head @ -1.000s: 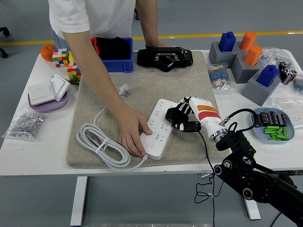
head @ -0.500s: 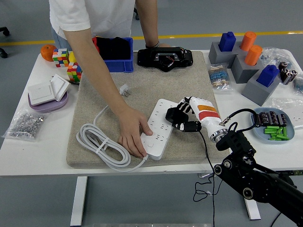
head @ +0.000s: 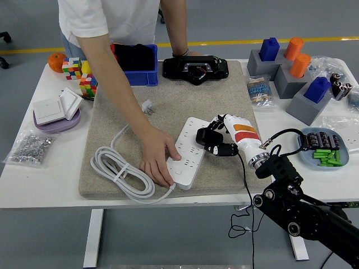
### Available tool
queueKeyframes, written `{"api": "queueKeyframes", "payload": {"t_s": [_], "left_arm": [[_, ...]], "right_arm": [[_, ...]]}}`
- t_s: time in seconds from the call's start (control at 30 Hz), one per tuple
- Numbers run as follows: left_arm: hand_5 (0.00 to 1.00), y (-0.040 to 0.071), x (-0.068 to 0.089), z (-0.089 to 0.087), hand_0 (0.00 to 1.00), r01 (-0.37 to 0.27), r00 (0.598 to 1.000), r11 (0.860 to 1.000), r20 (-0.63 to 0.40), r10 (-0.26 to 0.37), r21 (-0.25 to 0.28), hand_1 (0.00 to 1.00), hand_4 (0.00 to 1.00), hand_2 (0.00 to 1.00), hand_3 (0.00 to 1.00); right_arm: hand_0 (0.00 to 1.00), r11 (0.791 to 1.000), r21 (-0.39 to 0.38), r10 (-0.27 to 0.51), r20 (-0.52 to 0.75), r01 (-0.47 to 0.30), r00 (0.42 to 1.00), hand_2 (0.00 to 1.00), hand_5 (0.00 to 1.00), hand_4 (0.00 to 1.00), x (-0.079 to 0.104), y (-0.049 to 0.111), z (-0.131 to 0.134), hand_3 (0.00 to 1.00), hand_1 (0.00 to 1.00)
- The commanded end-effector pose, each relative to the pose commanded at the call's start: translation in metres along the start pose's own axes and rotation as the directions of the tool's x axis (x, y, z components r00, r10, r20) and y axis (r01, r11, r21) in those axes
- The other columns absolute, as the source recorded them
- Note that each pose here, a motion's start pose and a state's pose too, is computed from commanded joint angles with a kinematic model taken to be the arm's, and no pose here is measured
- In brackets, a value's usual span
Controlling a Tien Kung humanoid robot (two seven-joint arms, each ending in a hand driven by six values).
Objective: Press the white button,pick up the black plug,place it near the board,insert it into the board
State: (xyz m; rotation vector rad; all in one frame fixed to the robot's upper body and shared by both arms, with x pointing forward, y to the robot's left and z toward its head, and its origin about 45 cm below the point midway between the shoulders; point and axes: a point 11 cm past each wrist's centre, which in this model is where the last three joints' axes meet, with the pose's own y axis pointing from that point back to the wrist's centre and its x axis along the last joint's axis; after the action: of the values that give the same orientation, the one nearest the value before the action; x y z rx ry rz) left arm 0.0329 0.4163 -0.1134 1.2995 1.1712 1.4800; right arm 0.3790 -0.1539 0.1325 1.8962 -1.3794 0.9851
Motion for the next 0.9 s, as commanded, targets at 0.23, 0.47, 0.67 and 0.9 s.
{"api": "queueKeyframes", "payload": {"t_s": [0.23, 0.47, 0.67, 0.9], "left_arm": [[0.259, 0.0, 0.0, -0.001, 0.706, 0.0, 1.0, 1.0, 0.0, 0.0, 0.003, 0.666, 0.665, 0.586, 0.68], [0.259, 0.0, -0.001, -0.002, 0.706, 0.001, 1.0, 1.0, 0.003, -0.001, 0.003, 0.666, 0.665, 0.586, 0.68], [0.259, 0.0, 0.0, -0.002, 0.707, 0.0, 1.0, 1.0, 0.006, 0.0, 0.005, 0.666, 0.665, 0.586, 0.68], [0.259, -0.001, -0.001, -0.005, 0.706, 0.002, 1.0, 1.0, -0.002, -0.002, 0.009, 0.666, 0.665, 0.586, 0.681]], "right_arm": [[0.51, 1.0, 0.0, -0.002, 0.005, 0.002, 1.0, 0.621, 0.257, 0.998, -0.001, 0.0, 0.0, 0.645, 0.63], [0.568, 1.0, 0.002, -0.004, 0.011, 0.004, 1.0, 0.694, 0.29, 0.998, -0.001, 0.001, 0.0, 0.705, 0.701], [0.67, 1.0, 0.001, -0.007, 0.026, 0.007, 1.0, 0.731, 0.326, 0.998, 0.001, 0.002, -0.001, 0.732, 0.742], [0.8, 0.998, 0.052, 0.016, 0.082, -0.02, 0.996, 0.785, 0.409, 0.998, 0.017, 0.005, -0.019, 0.772, 0.813]]}}
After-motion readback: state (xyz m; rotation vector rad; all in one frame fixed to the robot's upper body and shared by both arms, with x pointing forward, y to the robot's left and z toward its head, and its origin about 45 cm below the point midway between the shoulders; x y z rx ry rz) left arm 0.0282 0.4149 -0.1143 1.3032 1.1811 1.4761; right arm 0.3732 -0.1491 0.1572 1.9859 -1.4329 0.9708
